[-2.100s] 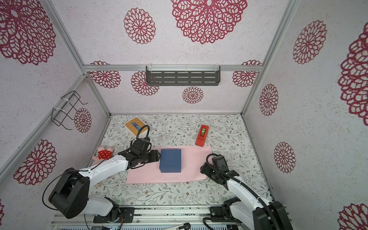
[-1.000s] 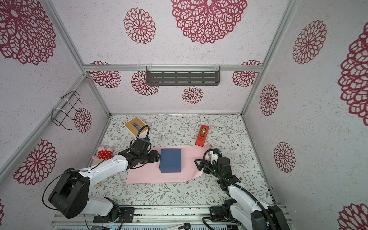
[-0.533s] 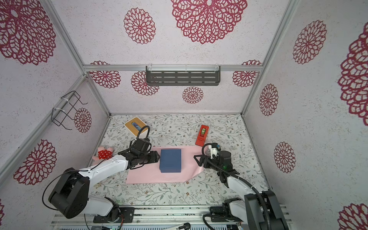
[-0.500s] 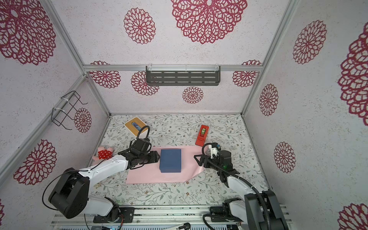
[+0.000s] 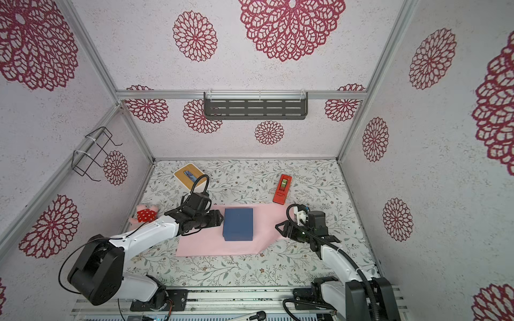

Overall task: Wrap a gift box in wrapping paper
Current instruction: First fold the wrapping paper around the gift box.

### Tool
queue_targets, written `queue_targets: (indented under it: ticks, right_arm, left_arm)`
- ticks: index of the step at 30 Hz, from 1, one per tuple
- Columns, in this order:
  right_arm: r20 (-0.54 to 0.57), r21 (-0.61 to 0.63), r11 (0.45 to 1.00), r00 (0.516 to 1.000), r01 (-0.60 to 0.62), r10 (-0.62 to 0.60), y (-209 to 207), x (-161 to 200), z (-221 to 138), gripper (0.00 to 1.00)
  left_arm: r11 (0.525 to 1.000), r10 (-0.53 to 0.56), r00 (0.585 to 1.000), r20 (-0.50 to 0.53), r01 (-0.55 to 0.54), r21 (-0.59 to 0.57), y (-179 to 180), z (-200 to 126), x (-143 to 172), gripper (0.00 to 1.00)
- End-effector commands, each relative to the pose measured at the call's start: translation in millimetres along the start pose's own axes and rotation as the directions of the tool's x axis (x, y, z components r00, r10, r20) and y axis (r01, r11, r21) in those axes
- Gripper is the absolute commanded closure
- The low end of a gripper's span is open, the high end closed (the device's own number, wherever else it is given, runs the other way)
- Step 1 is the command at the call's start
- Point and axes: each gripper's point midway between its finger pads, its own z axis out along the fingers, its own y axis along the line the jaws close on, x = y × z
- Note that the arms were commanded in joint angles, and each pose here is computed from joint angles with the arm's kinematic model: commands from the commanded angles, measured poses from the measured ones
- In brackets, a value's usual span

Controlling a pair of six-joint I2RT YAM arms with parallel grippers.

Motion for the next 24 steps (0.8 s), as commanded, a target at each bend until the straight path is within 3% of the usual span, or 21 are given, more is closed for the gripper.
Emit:
queue_targets:
  ticks: [1,10,18,24]
  right_arm:
    - [-0.005,0.015,0.999,0.999,-0.047,0.047,-3,1,-9,0.33]
    - [0.056,0.036,0.988,0.988,-0.148,0.145,-17,-5,-19,0.41]
    - [0.118,0.171,0.951,0.964,-0.257,0.239,-46,2,-26,0.58]
    - [0.134,0.249,0.933,0.963,-0.26,0.233,-62,10,-30,0.72]
  left_arm:
    - [1.0,-0.01,1.0,0.027,0.01,0.015,-5,-6,-10,0.37]
    - [1.0,-0.011,1.0,0.029,0.011,0.014,-5,-6,-11,0.37]
    - [1.0,-0.01,0.999,0.031,0.009,0.014,-6,-6,-11,0.37]
    - [1.0,-0.006,0.999,0.035,0.005,0.017,-7,-8,-12,0.37]
